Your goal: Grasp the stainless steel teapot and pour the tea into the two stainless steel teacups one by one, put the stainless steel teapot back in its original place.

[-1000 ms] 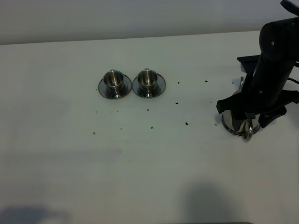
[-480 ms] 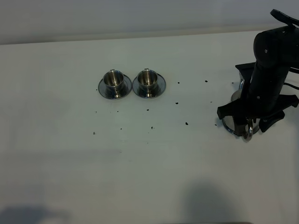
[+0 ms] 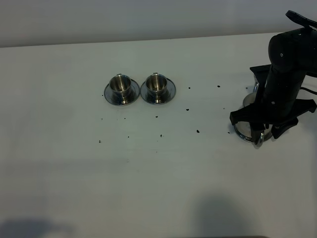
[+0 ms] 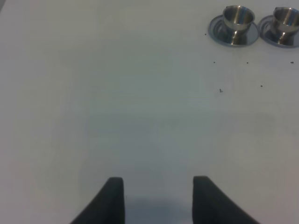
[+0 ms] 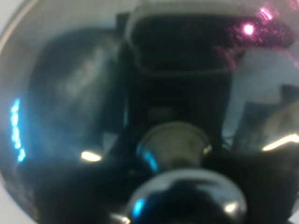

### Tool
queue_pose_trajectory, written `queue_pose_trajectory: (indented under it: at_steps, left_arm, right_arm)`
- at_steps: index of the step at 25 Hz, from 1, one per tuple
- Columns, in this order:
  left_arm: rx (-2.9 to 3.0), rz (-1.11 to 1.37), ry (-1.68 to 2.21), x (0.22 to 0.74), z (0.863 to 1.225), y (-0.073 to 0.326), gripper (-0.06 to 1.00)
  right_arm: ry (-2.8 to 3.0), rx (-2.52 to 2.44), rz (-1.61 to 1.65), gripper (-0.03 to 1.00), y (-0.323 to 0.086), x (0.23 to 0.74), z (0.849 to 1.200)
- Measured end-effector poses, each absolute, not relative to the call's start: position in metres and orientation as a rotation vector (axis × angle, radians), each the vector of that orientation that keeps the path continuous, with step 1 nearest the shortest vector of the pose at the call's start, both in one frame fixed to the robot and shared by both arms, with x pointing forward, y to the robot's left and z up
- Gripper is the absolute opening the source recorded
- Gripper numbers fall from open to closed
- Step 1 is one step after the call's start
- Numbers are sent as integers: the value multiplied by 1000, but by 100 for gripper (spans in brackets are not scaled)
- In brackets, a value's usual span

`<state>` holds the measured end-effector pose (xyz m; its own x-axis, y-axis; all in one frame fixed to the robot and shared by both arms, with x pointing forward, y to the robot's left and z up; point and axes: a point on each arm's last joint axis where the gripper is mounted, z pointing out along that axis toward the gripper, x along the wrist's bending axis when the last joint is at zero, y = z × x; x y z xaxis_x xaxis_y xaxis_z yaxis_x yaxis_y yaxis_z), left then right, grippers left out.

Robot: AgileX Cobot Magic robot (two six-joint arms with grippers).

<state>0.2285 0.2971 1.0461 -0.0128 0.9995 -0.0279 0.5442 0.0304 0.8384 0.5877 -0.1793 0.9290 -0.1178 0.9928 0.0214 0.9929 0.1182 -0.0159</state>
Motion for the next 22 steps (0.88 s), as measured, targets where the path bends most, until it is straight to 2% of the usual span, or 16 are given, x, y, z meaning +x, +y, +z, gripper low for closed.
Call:
queue_pose_trajectory:
  at_steps: [9, 22]
  left_arm:
    - [1591, 860, 1637, 228, 1046, 297, 38]
    - [1590, 859, 1637, 228, 1046, 297, 38]
  right_arm:
    - [-2330, -2070, -8, 19, -179, 588, 929]
    - [-2359, -2044, -15, 18, -179, 589, 929]
